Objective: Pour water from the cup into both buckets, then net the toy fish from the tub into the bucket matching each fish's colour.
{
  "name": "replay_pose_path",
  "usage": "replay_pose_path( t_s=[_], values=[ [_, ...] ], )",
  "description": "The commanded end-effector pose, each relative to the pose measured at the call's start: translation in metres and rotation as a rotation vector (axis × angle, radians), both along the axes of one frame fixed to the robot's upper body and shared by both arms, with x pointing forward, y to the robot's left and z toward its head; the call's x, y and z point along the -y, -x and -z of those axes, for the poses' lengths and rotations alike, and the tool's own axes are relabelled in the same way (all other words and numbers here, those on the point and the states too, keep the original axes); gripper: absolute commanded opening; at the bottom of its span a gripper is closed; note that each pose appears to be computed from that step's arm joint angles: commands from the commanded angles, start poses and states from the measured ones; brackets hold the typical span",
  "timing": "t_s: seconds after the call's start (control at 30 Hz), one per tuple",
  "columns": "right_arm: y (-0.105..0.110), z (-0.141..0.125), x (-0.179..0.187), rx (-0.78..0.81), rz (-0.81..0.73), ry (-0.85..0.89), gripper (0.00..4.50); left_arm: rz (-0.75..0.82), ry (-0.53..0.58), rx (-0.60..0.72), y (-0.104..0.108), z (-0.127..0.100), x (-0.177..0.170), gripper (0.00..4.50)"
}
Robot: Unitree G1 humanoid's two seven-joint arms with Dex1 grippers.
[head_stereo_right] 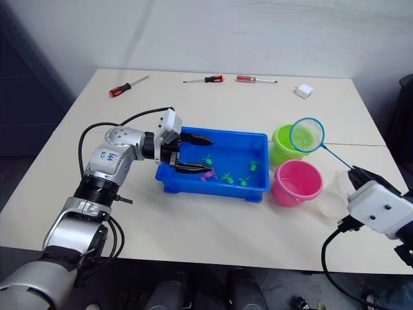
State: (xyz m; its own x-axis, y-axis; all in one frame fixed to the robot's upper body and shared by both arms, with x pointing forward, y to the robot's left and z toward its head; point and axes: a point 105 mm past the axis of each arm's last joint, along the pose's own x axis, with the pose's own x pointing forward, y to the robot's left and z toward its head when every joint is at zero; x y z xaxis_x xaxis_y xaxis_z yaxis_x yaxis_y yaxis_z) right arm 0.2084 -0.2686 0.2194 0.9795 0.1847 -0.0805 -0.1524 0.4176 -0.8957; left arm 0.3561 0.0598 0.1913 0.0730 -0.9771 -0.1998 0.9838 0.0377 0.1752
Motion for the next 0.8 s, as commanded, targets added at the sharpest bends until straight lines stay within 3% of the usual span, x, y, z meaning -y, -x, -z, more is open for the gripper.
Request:
replay_pose_path(
  t_s=[0.03, 0.23, 0.43, 0.63, 0.8],
  values=[
    [-0.030, 0.007, -0.060, -0.166, -0.279, -0.203, 0.00, -0.122, -0.088, 0.041, 0.001, 0.006, -0.045, 4.49],
    [-0.064, 0.024, -0.103, -0.268, -0.435, -0.190, 0.00, -0.219, -0.170, 0.045, 0.014, 0.015, -0.077, 4.49],
    [-0.084, 0.042, -0.131, -0.323, -0.543, -0.117, 0.00, -0.294, -0.201, 0.028, 0.032, 0.016, -0.096, 4.49],
    [-0.109, 0.041, -0.123, -0.276, -0.487, -0.058, 0.00, -0.329, -0.197, 0.022, 0.042, 0.017, -0.098, 4.49],
    [-0.113, 0.045, -0.122, -0.285, -0.505, -0.009, 0.00, -0.344, -0.191, 0.017, 0.044, 0.019, -0.098, 4.49]
  ],
)
